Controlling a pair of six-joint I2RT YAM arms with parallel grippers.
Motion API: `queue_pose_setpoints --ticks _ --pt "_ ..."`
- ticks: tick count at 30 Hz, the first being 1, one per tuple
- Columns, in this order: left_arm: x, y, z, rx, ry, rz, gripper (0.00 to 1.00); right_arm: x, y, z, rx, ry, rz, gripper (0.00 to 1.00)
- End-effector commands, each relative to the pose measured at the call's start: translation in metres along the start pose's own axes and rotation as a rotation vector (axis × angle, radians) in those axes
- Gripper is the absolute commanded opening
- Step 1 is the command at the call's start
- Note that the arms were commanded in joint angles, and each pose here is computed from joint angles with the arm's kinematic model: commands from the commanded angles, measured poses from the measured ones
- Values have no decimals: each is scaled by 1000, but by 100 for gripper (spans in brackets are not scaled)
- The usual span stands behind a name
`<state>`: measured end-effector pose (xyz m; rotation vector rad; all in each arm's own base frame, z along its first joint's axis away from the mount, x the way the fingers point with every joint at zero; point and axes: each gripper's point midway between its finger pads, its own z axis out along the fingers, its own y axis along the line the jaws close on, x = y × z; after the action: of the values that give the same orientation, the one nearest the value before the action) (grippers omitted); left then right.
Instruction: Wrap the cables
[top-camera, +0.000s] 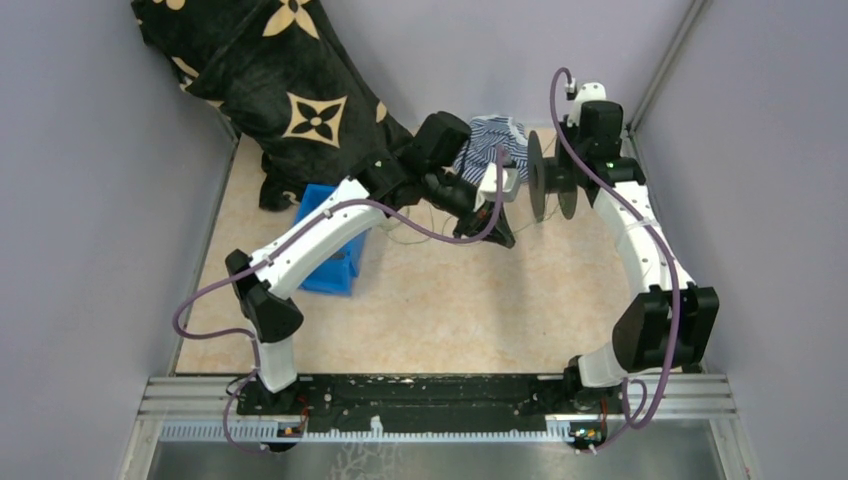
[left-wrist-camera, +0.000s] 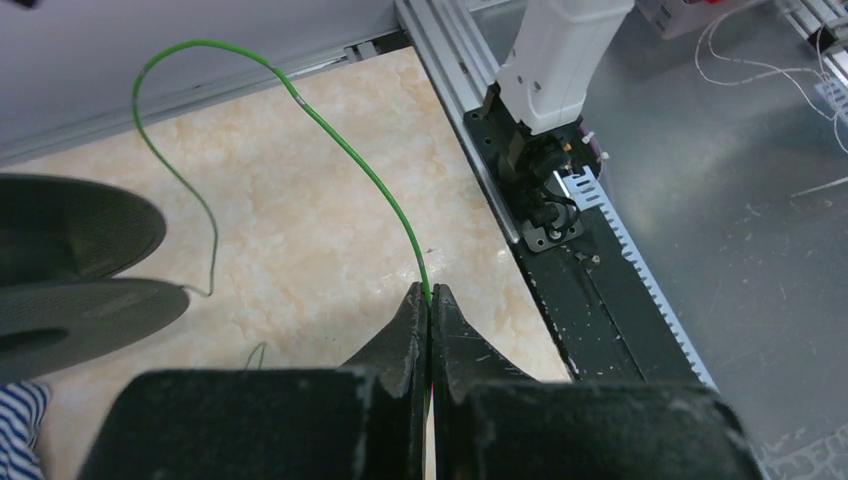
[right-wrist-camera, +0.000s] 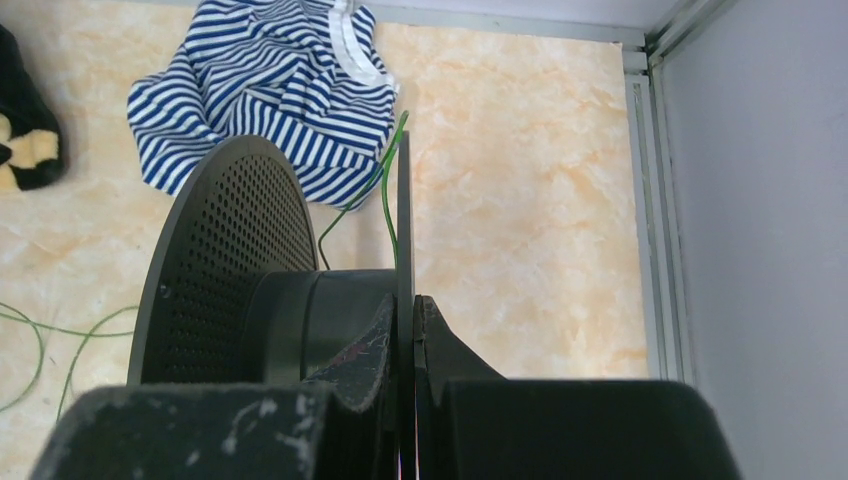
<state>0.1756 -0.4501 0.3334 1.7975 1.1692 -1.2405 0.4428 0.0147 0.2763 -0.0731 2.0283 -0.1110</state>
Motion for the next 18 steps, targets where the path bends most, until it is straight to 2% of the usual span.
queue_pose_setpoints --ticks 1,10,18 --pt "-37 11 -48 -115 -67 8 0 -38 -9 -15 26 -147 -14 0" --pt "-62 61 -139 -336 -224 -102 0 -14 2 -20 -40 -111 -43 0" --pt "-63 106 -197 -535 -325 -228 0 12 13 -22 -105 -58 -71 0"
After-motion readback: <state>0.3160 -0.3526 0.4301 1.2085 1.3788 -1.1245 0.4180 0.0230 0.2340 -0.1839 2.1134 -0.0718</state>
